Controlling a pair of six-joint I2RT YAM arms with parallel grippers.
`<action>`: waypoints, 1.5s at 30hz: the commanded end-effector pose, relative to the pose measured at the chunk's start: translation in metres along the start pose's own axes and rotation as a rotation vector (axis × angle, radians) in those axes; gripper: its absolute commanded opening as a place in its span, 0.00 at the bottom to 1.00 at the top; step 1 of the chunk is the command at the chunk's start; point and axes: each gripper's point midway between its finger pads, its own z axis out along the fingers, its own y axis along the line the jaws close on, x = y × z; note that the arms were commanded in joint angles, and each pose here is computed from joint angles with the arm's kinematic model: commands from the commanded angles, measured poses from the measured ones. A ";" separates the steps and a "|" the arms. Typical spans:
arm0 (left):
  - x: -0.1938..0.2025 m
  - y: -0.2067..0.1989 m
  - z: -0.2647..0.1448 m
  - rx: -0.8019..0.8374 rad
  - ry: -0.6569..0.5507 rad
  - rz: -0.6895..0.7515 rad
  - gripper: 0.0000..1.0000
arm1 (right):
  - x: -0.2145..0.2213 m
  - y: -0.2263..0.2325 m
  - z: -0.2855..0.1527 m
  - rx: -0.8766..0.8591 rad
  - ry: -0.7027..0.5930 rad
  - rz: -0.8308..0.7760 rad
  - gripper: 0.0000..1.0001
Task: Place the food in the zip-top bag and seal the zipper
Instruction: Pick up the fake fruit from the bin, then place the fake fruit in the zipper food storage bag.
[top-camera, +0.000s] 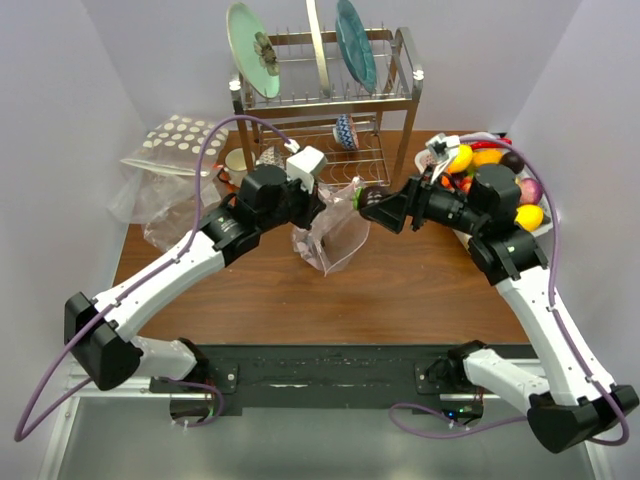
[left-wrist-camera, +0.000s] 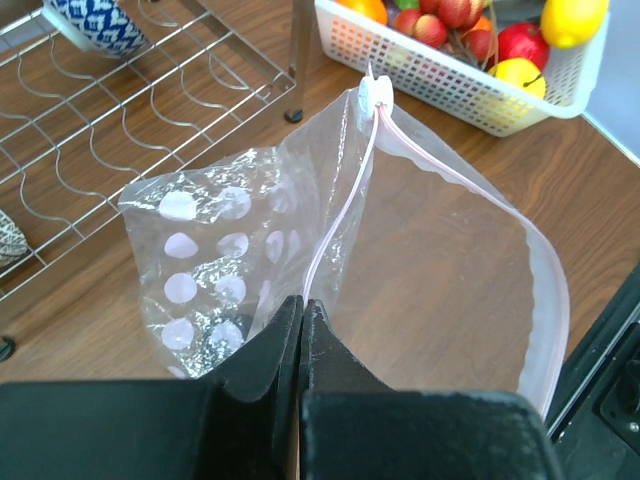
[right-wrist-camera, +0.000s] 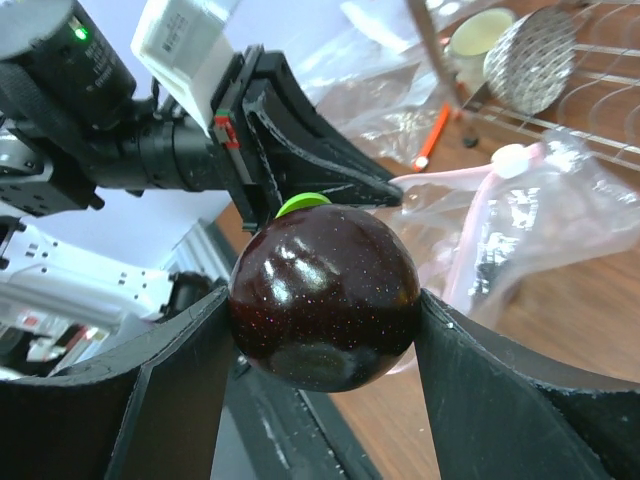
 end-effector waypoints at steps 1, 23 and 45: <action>-0.024 -0.007 -0.010 0.043 -0.097 0.001 0.00 | 0.007 0.011 0.015 -0.038 0.031 -0.008 0.56; -0.039 -0.020 -0.021 0.110 -0.159 -0.010 0.00 | 0.039 -0.042 0.059 0.242 0.132 -0.005 0.99; -0.031 -0.005 -0.016 0.050 -0.127 -0.026 0.00 | -0.055 -0.170 -0.090 1.222 -0.096 -0.177 0.84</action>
